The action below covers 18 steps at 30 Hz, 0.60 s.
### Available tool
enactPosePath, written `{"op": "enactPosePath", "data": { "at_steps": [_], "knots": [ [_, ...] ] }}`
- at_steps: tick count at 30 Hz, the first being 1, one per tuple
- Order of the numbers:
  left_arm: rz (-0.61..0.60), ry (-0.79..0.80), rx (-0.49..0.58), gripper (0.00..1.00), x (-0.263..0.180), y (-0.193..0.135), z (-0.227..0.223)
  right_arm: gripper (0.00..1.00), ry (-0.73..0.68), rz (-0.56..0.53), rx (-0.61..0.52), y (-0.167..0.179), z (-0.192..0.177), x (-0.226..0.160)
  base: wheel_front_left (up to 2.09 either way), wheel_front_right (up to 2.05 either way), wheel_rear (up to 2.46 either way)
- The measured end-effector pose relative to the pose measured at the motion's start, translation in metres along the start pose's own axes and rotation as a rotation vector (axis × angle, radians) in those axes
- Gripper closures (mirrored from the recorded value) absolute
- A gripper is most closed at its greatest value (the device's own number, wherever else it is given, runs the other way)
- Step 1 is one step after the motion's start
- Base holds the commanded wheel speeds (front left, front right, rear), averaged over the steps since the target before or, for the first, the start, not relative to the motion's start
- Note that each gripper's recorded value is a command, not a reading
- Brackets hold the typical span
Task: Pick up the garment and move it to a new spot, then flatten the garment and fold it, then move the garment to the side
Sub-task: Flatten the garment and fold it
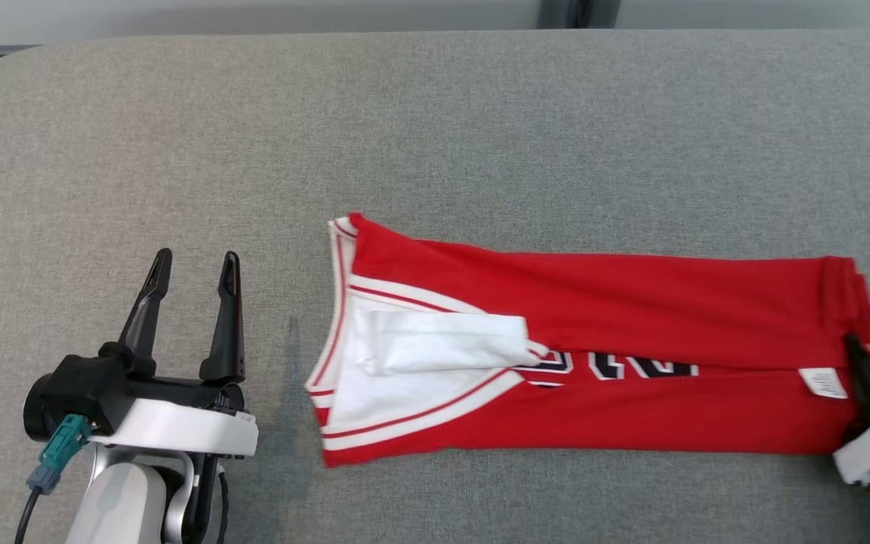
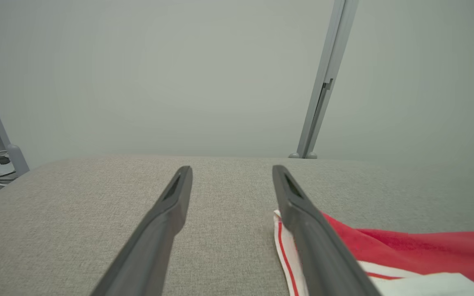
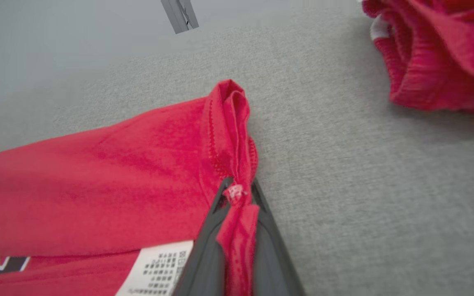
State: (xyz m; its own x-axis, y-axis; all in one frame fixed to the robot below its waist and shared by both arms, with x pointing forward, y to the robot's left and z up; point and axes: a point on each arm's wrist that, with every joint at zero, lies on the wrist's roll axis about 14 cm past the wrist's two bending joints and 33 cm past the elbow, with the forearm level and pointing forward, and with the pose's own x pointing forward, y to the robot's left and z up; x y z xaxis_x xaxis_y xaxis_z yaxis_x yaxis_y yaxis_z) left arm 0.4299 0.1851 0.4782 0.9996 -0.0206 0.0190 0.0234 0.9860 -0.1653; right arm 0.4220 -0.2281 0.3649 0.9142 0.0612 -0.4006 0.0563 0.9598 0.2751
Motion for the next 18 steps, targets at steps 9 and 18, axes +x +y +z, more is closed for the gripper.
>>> {"op": "enactPosePath", "data": {
  "at_steps": [9,18],
  "knots": [
    [-0.014,-0.005,0.001,0.00,0.001,-0.005,0.001,1.00,-0.081,-0.070,-0.089,-0.041,0.042,-0.012,0.00,0.00,0.00],
    [-0.025,-0.012,-0.006,0.00,-0.003,-0.009,0.004,1.00,-0.187,0.265,-0.092,0.094,0.080,-0.012,0.00,0.00,0.00]
  ]
}}
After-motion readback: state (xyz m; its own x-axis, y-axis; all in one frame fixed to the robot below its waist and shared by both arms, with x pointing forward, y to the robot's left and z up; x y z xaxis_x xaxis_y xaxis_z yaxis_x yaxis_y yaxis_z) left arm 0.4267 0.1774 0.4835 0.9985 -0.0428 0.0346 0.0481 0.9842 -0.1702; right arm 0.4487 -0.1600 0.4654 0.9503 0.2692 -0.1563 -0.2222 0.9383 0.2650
